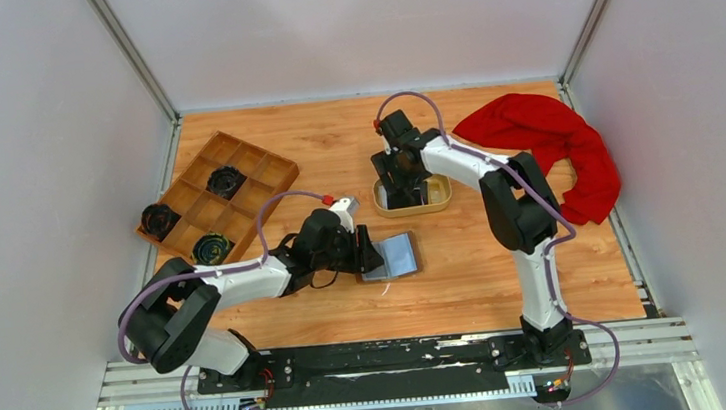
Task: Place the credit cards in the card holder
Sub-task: Pick up the credit card from the storage box.
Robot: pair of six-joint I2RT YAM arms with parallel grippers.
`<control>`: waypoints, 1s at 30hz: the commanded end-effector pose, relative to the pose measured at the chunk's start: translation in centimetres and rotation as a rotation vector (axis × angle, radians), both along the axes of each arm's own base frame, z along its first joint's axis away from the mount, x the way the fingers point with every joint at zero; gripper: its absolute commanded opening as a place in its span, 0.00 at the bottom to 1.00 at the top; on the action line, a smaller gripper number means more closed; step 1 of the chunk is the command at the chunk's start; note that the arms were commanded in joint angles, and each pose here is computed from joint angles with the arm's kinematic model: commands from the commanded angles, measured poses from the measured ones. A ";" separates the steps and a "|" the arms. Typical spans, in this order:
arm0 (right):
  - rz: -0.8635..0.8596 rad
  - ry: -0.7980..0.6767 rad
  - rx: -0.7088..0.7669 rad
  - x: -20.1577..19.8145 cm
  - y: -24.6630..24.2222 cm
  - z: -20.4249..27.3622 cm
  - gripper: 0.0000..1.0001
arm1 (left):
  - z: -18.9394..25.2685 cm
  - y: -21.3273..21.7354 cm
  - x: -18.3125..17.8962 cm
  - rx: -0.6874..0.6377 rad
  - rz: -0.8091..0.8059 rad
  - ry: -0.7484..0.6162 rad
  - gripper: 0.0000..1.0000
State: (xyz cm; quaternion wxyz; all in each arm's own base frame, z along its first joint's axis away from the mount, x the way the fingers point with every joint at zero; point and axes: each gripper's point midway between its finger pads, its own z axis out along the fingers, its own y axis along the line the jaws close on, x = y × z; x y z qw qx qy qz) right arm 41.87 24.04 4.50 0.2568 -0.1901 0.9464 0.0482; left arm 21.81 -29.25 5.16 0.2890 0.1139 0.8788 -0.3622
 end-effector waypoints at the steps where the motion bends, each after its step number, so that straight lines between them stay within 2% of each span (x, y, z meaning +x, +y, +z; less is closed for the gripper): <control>1: -0.015 0.099 -0.127 -2.0 -1.8 -5.0 0.69 | 0.5 0.0 -0.2 -0.007 -0.007 -0.010 0.50; 9: 0.015 0.070 -0.101 -1.9 -1.4 -4.1 0.54 | 0.9 -0.4 -0.2 -0.017 -0.015 -0.015 0.50; 15: 0.038 0.005 -0.047 -1.3 -0.9 -1.5 0.52 | 1.9 -0.8 0.1 -0.040 -0.018 -0.027 0.51; 18: 0.037 -0.022 -0.021 -0.9 -0.9 -0.1 0.57 | 2.5 -1.0 0.3 -0.052 -0.017 -0.036 0.52; 24: 0.005 -0.026 0.038 -0.8 -1.2 1.3 0.76 | 4.2 -1.3 0.9 -0.081 -0.003 -0.069 0.53; 30: -0.025 0.035 0.087 -1.0 -0.2 -0.5 0.81 | 5.5 -1.7 1.4 -0.104 0.006 -0.095 0.55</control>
